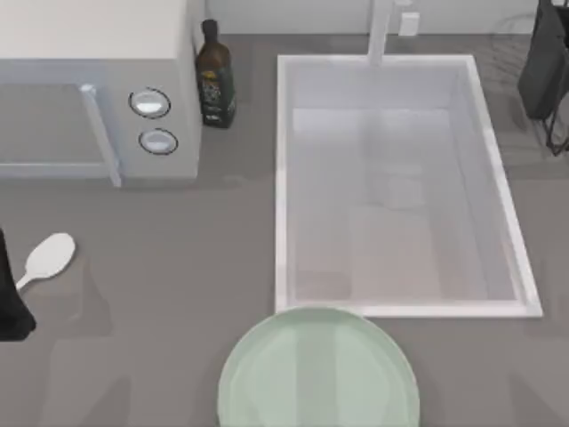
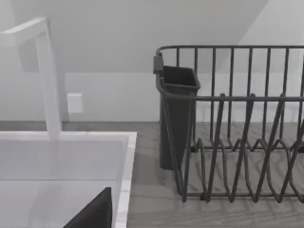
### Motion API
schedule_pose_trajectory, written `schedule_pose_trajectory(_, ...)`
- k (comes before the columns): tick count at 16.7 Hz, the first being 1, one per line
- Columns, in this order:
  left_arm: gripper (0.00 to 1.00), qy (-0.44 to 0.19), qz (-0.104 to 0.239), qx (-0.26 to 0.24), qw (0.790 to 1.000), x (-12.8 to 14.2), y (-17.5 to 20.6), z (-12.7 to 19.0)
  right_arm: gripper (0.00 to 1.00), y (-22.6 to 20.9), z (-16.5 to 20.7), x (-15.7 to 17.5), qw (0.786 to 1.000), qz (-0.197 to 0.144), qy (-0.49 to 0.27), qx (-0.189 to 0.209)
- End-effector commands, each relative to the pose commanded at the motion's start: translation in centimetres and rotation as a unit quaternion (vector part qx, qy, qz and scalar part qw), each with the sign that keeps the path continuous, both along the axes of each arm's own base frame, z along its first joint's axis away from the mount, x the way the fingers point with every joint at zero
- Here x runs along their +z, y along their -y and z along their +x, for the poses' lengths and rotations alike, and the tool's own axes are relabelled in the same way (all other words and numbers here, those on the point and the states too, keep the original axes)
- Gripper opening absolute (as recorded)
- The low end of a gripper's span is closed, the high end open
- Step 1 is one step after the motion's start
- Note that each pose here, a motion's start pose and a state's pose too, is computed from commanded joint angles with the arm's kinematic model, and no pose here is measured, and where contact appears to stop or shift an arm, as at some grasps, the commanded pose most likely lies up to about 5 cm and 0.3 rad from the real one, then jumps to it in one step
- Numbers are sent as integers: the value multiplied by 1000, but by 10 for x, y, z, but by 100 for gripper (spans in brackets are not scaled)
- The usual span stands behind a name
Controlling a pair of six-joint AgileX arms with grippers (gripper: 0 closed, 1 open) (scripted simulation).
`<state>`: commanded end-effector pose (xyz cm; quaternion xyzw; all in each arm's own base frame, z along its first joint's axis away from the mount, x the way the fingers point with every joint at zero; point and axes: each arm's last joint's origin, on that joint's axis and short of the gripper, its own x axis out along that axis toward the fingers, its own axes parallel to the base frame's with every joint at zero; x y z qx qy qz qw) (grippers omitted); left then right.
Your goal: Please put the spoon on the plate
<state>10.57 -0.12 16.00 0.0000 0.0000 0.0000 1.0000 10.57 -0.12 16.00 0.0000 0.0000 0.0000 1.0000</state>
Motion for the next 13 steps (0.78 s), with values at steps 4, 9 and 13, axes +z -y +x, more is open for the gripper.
schedule_pose_trajectory(4, 100, -14, 9, 3, 1000, 6, -1, 0, 100, 0, 0, 0, 1000, 0, 0, 0)
schedule_pose_trajectory(9, 100, -136, 73, 5, 988, 37, -4, 11, 100, 0, 0, 0, 1000, 0, 0, 0)
schedule_pose_trajectory(13, 100, -319, 136, -22, 938, 55, -10, 45, 100, 0, 0, 0, 1000, 0, 0, 0)
